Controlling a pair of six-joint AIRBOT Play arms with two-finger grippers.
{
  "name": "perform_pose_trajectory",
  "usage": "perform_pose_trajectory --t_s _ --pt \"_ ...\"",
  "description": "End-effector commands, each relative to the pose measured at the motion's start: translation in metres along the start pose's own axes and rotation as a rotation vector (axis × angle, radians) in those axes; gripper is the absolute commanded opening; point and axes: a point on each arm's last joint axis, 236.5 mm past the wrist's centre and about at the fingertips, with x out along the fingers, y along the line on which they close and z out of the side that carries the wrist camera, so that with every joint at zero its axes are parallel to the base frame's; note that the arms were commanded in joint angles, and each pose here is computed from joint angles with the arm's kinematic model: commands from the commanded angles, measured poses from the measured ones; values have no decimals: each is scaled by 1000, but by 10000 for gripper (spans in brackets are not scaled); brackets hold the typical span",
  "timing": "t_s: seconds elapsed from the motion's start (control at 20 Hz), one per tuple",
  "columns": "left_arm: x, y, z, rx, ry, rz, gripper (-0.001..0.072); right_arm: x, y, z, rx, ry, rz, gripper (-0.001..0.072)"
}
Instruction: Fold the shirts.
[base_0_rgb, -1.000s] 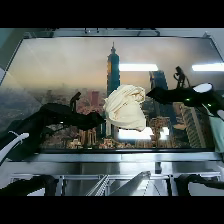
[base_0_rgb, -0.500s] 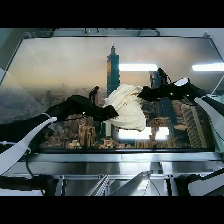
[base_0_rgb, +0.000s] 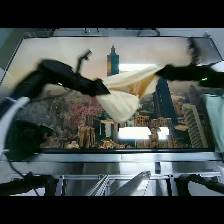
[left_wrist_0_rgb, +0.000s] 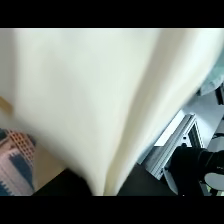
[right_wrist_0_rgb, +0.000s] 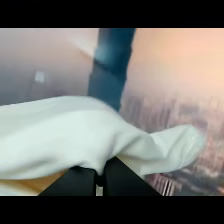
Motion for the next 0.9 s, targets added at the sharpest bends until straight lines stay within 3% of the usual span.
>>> perform_pose_trajectory --t_s 0.0,0.15,0.35,0.5,0.65,0.7,0.75,0.8,0.85 --pt "-131 -50 -3 189 -65 80 6 -157 78 67 -229 -362 -89 18" --pt "-181 -77 -1 266 -191 143 25 -204 146 42 -351 -402 -46 19" --pt "-150 -64 -31 205 -65 96 26 -160 162 0 -283 -247 86 19" --pt "-111 -22 -43 93 45 55 25 -94 109 -12 -187 -156 28 19" --pt "-70 44 -37 -31 91 46 27 -9 15 -27 -83 -48 -111 19" --pt "-59 69 -30 -75 79 53 91 17 -19 -32 -49 -29 -159 20" --pt "-50 98 -24 -134 61 69 375 42 -55 -43 -16 -3 -207 82" --pt "-44 122 -20 -181 57 76 666 62 -83 -56 28 39 -233 343" --pt "-45 142 -18 -226 62 72 720 74 -103 -67 64 84 -239 504"
